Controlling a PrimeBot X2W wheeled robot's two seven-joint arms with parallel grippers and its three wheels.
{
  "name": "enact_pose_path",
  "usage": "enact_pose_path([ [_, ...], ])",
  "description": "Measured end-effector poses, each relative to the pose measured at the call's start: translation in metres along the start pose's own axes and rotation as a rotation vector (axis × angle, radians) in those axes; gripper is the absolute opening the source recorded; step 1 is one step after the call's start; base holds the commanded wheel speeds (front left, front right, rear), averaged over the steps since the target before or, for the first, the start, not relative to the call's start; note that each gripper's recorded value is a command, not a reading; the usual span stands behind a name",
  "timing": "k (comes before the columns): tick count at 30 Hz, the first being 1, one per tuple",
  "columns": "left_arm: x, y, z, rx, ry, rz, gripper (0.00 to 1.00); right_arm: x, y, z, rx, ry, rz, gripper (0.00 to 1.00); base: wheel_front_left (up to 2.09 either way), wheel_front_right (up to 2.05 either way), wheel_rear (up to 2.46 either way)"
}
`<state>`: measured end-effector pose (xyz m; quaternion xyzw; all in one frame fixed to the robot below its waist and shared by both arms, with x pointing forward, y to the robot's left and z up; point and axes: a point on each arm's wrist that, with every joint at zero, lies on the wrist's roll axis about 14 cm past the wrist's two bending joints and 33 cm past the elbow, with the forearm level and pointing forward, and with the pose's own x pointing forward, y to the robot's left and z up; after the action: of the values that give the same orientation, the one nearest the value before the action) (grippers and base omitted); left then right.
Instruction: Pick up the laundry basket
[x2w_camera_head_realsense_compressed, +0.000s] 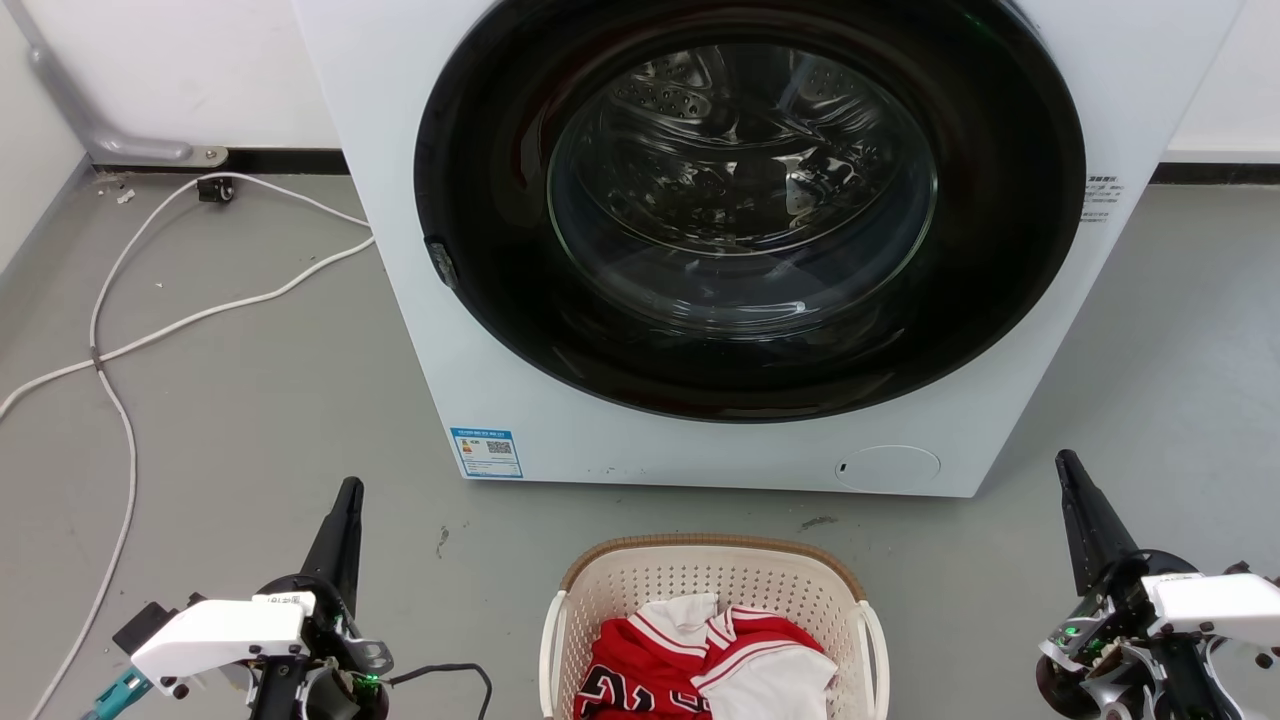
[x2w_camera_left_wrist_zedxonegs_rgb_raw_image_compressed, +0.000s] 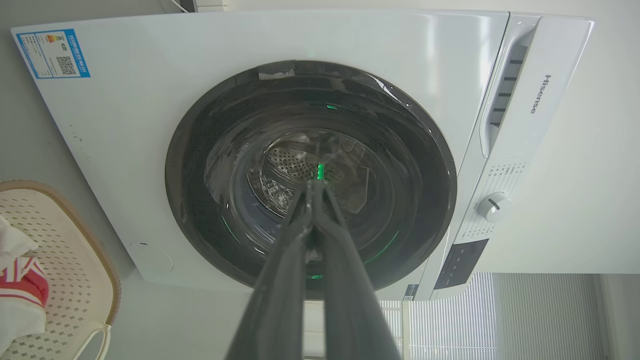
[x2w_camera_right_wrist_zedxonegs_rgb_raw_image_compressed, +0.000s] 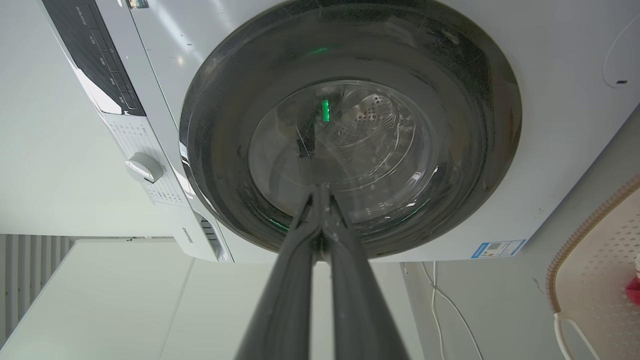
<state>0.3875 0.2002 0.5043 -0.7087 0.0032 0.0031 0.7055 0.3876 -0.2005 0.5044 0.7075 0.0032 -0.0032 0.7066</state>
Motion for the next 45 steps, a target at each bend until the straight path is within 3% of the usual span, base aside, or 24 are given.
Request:
enact_pose_path([
  [38,0.000,0.000,0.000,0.001,-0.001,0.000,0.00,0.000,0.000,0.000,0.000,0.000,0.000,0.00,0.00,0.00,0.00],
  [39,0.000,0.000,0.000,0.001,-0.001,0.001,1.00,0.000,0.000,0.000,0.000,0.000,0.000,1.00,0.00,0.00,0.00],
  [45,-0.014,0.030,-0.001,-0.008,-0.004,0.091,1.00,-0.015,-0.031,0.001,0.008,-0.009,-0.092,1.00,0.00,0.00,0.00],
])
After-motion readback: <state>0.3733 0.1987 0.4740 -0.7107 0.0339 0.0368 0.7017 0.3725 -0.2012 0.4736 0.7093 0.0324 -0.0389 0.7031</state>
